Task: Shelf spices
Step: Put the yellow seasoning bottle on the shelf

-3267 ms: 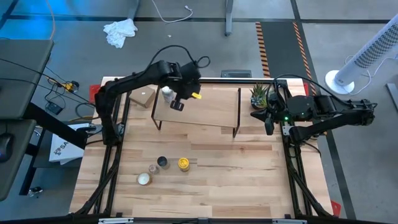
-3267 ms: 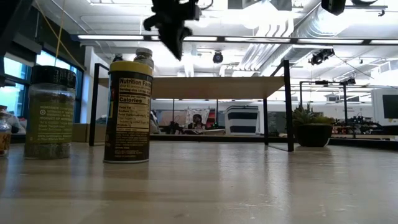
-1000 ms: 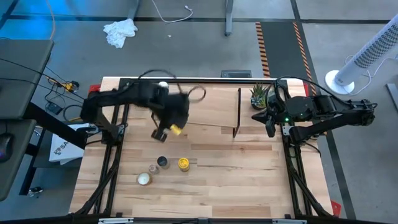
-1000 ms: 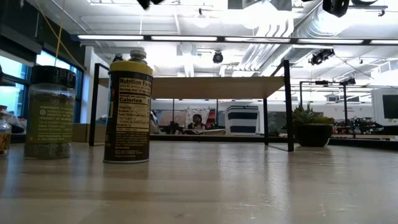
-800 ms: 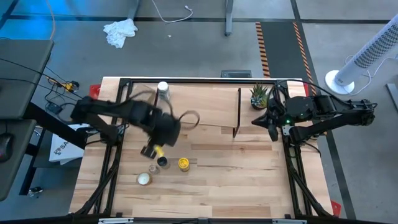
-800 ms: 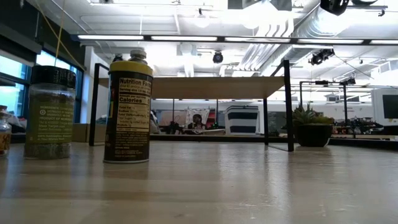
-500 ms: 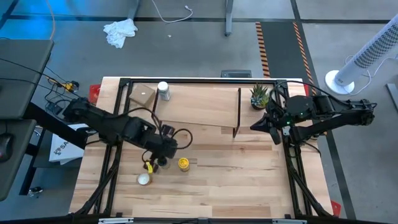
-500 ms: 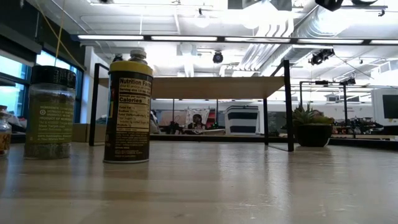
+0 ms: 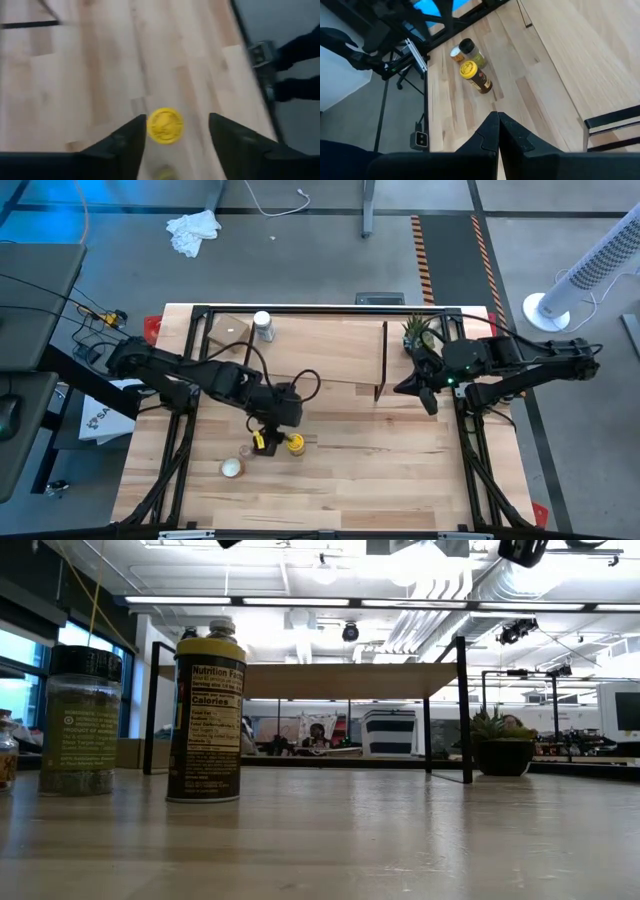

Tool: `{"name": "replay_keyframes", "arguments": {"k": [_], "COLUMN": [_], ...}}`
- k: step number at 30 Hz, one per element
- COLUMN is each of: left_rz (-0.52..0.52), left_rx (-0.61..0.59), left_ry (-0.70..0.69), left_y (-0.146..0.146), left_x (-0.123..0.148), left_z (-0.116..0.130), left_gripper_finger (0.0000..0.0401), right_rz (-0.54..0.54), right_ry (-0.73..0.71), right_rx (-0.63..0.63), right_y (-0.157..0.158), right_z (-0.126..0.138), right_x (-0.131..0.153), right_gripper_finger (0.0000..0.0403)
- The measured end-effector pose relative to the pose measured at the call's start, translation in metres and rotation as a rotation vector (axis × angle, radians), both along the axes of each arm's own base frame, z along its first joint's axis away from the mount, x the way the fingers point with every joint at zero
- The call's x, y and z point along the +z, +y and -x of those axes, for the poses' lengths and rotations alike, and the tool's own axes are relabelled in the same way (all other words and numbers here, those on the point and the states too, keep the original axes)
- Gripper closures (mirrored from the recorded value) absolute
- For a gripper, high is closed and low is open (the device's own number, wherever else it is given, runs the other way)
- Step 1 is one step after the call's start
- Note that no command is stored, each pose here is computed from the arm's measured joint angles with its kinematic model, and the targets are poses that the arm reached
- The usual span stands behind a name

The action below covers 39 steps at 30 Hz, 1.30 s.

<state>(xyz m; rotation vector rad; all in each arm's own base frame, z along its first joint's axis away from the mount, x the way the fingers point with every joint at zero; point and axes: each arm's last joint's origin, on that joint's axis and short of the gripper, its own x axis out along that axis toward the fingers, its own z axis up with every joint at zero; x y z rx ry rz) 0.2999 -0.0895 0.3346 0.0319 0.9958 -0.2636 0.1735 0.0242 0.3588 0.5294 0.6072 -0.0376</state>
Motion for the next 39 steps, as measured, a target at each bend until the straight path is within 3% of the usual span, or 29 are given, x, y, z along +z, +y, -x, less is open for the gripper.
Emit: {"name": "replay_keyframes", "arguments": {"k": [5,11,18,28,39], "left_rz": [0.019,-0.023,-0.069,-0.177,-0.261], "left_rx": [-0.050,-0.076,-0.083,-0.195,-0.217], "left_ry": [0.022,0.061,0.112,0.180,0.230], "left_y": [-0.011,-0.022,-0.028,-0.031,-0.031], "left_x": [-0.002,-0.017,-0.038,-0.070,-0.086], "left_z": [0.003,-0.005,-0.018,-0.034,-0.040], "left_gripper_finger": [0.0139,0.0112,0.0107,0.0107,0.0107], "right_rz": [0.007,0.059,0.101,0.143,0.160], "right_ry": [0.003,0.032,0.068,0.096,0.115], "right_rx": [0.005,0.038,0.067,0.097,0.091], "right_y": [0.000,0.000,-0.001,-0.001,-0.001], "right_z": [0.000,0.002,0.005,0.007,0.008], "right_x": [0.000,-0.003,-0.006,-0.009,-0.010], "right_gripper_finger": [0.0403,0.0403,0.0403,0.0403,0.0403]}}
